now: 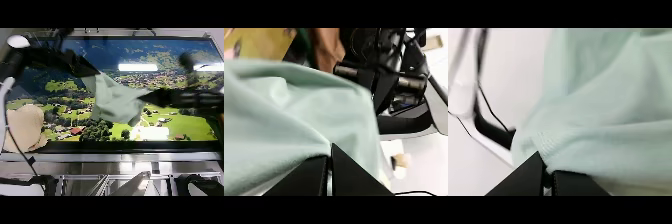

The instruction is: Fold the shirts.

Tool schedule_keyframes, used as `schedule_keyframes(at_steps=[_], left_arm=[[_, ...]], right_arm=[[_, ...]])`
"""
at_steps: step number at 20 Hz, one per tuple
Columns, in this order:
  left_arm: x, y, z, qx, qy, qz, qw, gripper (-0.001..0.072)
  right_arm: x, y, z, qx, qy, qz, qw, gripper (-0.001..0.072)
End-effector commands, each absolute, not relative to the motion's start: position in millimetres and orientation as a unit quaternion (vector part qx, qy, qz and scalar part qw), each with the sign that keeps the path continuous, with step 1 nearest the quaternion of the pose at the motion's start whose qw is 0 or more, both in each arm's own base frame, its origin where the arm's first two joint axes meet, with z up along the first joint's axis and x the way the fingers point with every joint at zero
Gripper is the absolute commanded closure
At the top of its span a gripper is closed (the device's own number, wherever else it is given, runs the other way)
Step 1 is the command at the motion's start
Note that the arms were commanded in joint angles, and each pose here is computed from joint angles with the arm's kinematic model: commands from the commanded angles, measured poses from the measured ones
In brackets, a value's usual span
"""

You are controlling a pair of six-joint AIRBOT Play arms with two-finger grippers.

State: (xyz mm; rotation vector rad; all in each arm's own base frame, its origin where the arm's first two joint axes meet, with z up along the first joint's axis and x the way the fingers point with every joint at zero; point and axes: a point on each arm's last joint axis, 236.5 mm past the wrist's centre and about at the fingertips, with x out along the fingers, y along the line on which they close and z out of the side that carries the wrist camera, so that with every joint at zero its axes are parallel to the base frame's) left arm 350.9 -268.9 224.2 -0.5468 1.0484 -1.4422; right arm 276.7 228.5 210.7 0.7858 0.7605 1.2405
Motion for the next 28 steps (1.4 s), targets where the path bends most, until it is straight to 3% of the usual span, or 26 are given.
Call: schedule_keyframes(at_steps=[1,4,8,11,14,15,16,17,18,19,20,21,22,23,25,28], left_arm=[[297.8,-278.3,328.7,-0.184,0.357,-0.656,0.639,0.0705],[248.8,-287.8,363.4,-0.137,0.319,-0.677,0.649,0.0704],[236.5,-284.9,320.7,-0.083,0.363,-0.624,0.687,0.0685],[263.4,-275.3,256.7,-0.091,0.421,-0.557,0.710,0.0684],[283.0,-261.8,170.2,-0.117,0.511,-0.506,0.685,0.0684],[288.4,-255.9,139.3,-0.133,0.544,-0.489,0.669,0.0685],[294.4,-249.1,114.0,-0.153,0.571,-0.471,0.654,0.0685],[301.9,-240.3,91.3,-0.175,0.594,-0.453,0.641,0.0684],[311.5,-230.4,75.5,-0.193,0.608,-0.436,0.635,0.0671],[322.9,-217.0,64.3,-0.212,0.618,-0.420,0.629,0.0440],[330.4,-206.4,58.5,-0.227,0.626,-0.413,0.621,0.0305],[335.9,-194.9,55.8,-0.244,0.633,-0.409,0.611,0.0102],[336.8,-185.2,52.4,-0.259,0.646,-0.399,0.597,-0.0013],[335.5,-176.4,48.0,-0.270,0.655,-0.394,0.585,-0.0011],[326.0,-164.9,34.9,-0.294,0.671,-0.380,0.564,-0.0011],[291.1,-166.5,13.1,-0.321,0.708,-0.371,0.508,-0.0010]], right_arm=[[253.7,186.3,311.7,0.324,0.205,0.550,0.742,0.0694],[243.1,172.6,346.7,0.317,0.138,0.533,0.772,0.0694],[250.0,169.4,343.4,0.309,0.136,0.512,0.790,0.0694],[293.3,153.6,279.8,0.289,0.221,0.432,0.825,0.0693],[324.2,149.8,199.3,0.293,0.330,0.385,0.811,0.0689],[334.4,150.4,170.5,0.297,0.363,0.372,0.801,0.0583],[345.0,149.2,144.9,0.300,0.390,0.358,0.794,0.0364],[357.2,145.6,121.3,0.308,0.411,0.341,0.787,0.0308],[367.8,140.5,101.6,0.318,0.427,0.328,0.780,0.0308],[374.7,134.9,87.1,0.331,0.439,0.318,0.773,0.0307],[377.2,130.4,75.9,0.340,0.451,0.312,0.764,0.0307],[372.1,129.3,66.7,0.344,0.469,0.316,0.750,0.0298],[361.5,131.8,58.4,0.335,0.491,0.325,0.736,0.0211],[345.9,135.5,46.9,0.312,0.519,0.333,0.722,0.0111],[322.4,138.9,18.0,0.267,0.565,0.329,0.708,0.0108],[324.8,112.4,-22.5,0.236,0.595,0.252,0.726,0.0109]])
